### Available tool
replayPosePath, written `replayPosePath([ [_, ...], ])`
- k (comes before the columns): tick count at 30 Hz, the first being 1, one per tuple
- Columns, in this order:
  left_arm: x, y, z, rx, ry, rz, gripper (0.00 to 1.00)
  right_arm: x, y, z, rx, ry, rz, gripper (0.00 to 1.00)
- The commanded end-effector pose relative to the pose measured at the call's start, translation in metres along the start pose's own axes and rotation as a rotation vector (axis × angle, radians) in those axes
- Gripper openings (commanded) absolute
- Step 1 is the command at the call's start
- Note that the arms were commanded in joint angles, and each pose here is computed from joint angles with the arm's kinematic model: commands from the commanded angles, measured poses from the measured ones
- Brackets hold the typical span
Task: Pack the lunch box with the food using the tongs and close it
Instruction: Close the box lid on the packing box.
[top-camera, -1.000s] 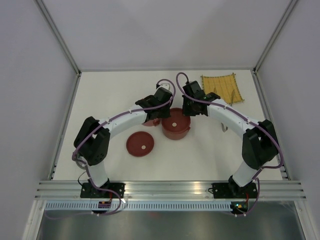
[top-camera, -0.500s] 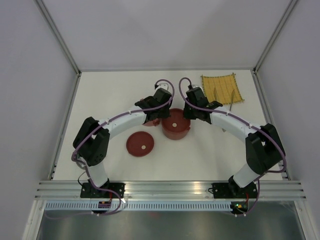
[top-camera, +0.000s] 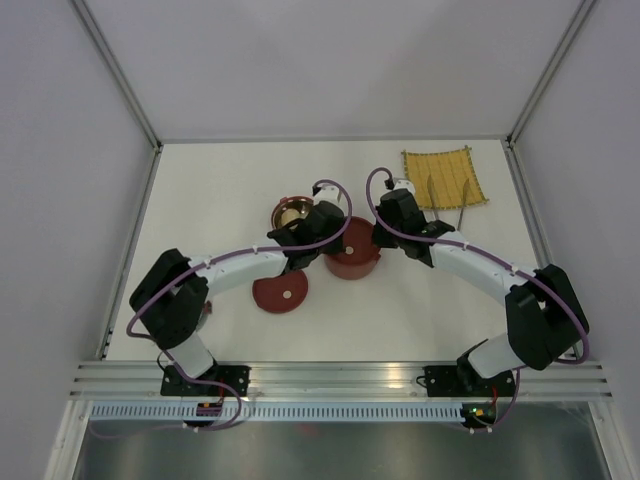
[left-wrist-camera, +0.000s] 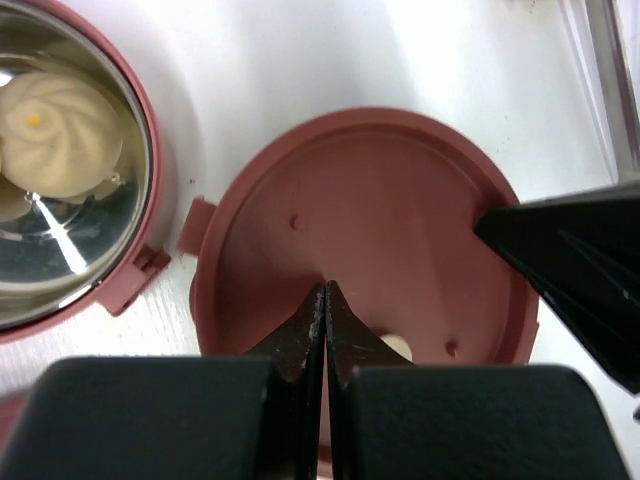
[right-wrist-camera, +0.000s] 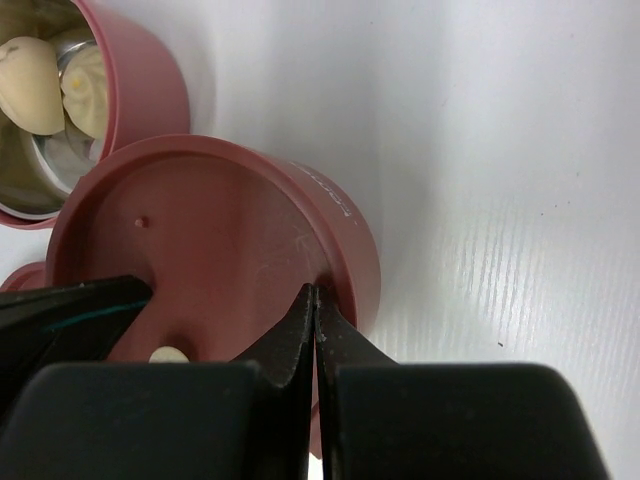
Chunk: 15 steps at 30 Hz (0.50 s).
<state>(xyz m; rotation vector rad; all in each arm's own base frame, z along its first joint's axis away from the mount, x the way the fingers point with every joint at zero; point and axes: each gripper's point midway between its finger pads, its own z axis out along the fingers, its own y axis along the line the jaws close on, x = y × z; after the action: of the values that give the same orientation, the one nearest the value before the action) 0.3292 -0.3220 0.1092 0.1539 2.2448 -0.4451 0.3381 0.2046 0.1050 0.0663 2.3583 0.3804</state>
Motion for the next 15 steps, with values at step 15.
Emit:
replayPosePath([
  [15, 0.120, 0.067, -0.022, -0.292, 0.411, 0.054, 0.02, 0.028, -0.002, 0.001, 0.023, 0.093, -0.053, 0.01],
])
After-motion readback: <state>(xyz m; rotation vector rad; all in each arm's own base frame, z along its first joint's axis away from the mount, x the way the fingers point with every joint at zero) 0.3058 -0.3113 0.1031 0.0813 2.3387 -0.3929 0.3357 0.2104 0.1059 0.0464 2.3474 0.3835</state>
